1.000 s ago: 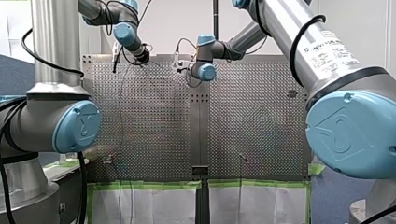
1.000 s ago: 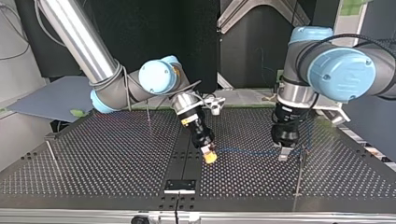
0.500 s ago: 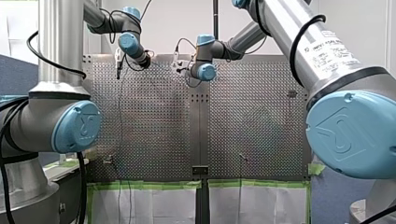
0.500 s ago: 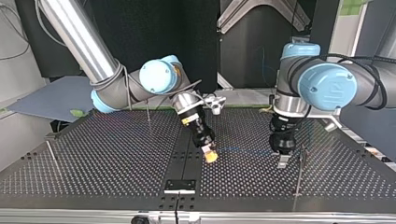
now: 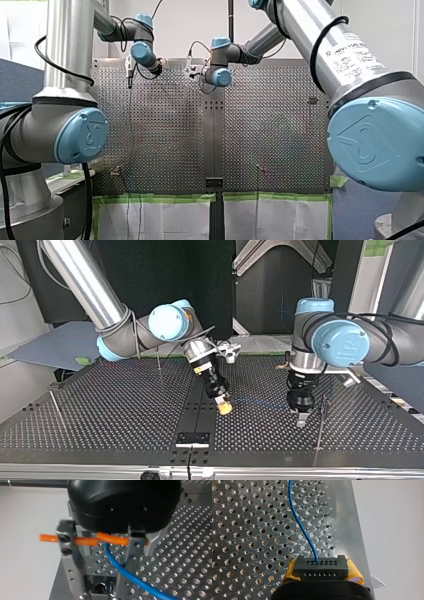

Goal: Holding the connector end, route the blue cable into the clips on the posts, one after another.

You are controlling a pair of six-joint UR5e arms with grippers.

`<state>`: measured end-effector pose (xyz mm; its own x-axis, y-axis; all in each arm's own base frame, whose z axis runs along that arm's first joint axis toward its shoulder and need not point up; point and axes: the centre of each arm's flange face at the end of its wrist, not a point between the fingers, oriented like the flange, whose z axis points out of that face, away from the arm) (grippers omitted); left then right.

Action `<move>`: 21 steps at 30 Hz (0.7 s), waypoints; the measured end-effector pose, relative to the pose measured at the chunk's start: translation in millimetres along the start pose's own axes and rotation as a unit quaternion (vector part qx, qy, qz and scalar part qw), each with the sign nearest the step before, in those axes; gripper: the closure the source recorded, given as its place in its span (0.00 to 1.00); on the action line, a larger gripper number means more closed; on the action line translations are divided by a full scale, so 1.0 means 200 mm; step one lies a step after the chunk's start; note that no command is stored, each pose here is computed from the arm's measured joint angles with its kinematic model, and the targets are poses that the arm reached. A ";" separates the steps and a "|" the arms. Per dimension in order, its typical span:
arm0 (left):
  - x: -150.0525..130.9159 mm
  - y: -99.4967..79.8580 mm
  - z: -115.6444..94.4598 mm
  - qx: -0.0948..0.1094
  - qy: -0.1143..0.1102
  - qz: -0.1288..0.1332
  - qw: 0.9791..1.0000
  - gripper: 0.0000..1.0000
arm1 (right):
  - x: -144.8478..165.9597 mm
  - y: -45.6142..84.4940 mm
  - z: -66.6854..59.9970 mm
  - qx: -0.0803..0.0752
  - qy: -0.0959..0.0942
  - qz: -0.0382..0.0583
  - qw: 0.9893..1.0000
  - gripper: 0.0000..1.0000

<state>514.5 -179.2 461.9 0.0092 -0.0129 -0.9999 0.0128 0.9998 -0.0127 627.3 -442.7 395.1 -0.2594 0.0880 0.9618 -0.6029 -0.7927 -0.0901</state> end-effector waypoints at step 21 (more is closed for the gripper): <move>0.00 0.01 0.01 -0.012 -0.004 0.009 1.000 0.29 | -0.01 0.01 0.00 -0.002 -0.003 0.001 1.000 1.00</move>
<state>515.9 -177.2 462.0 0.0176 0.0047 -0.9998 -0.0122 0.9999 0.0045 625.7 -444.7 393.7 -0.2561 0.0839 0.9630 -0.6054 -0.7906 -0.0921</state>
